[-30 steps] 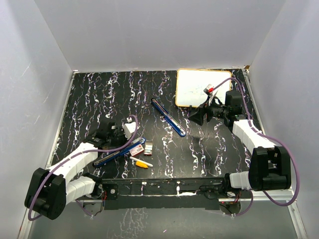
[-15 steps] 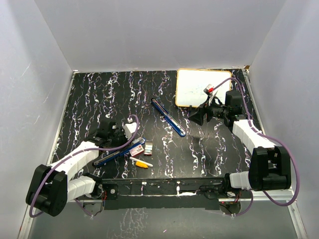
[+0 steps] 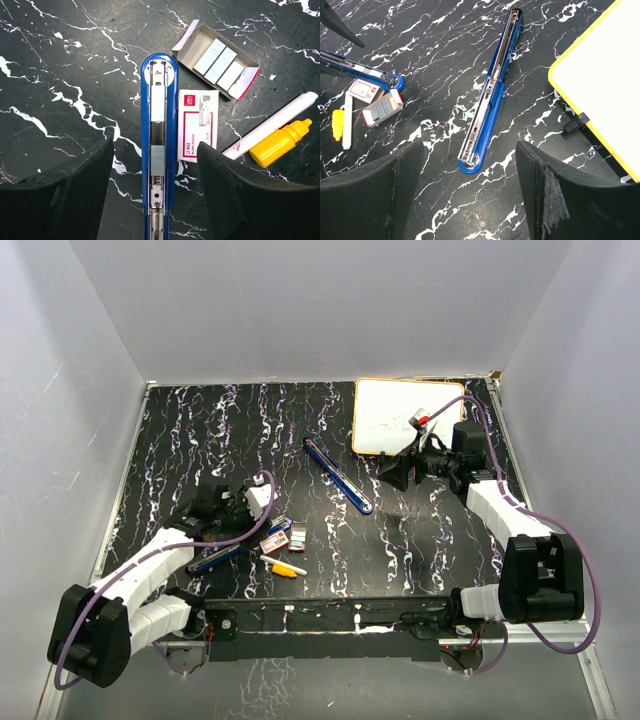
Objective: Load the staples into the stapler
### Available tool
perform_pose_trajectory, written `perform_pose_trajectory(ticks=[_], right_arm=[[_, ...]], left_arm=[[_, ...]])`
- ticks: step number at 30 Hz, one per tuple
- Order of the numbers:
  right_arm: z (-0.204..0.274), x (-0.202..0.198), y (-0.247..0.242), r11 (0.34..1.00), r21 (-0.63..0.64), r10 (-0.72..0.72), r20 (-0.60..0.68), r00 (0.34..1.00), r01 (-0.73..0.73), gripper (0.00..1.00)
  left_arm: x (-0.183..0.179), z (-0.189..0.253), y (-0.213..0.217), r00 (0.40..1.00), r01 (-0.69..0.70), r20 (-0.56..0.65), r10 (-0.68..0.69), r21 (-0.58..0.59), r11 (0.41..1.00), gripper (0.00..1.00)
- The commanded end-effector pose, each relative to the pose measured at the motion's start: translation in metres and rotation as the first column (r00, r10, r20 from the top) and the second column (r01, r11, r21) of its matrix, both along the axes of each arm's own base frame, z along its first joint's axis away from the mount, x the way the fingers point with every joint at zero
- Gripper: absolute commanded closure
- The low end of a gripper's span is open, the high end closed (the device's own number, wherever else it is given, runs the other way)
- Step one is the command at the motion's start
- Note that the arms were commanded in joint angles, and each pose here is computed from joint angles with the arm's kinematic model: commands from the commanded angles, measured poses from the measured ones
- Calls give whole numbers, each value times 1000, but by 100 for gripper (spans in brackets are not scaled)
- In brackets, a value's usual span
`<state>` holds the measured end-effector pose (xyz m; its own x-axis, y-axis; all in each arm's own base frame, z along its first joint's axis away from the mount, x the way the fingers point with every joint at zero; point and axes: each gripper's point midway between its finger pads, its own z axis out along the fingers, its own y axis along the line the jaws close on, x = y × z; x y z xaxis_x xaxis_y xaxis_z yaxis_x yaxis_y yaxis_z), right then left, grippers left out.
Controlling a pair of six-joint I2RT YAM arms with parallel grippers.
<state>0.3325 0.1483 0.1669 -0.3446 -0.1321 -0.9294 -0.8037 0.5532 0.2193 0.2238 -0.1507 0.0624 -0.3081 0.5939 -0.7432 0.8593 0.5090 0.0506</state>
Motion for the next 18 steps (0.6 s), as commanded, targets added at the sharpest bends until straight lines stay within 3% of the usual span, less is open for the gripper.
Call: perform_pose_trajectory(ticks=[1,5,11,14,18], right_arm=[[17,3,-1,1000,1,2,71,997,-2,23],[8,10,-1,998,-55,-12,48,999,14,23],[-30,9,23,958,-285,21,24,999,-13,17],[-36,5,31,952,-305,42,31,999,-31,16],[-42,3,36,949,-312,52,42,998,-37,16]], left_arm=[[4,17,7,999,25,32,-27,56,998,34],[3,22,11,997,73,32,-77,104,992,32],[5,17,2,989,139,-60,-133,105,985,32],[-4,9,11,979,161,-152,-137,163,973,33],[-11,2,21,976,169,-175,-133,211,963,34]])
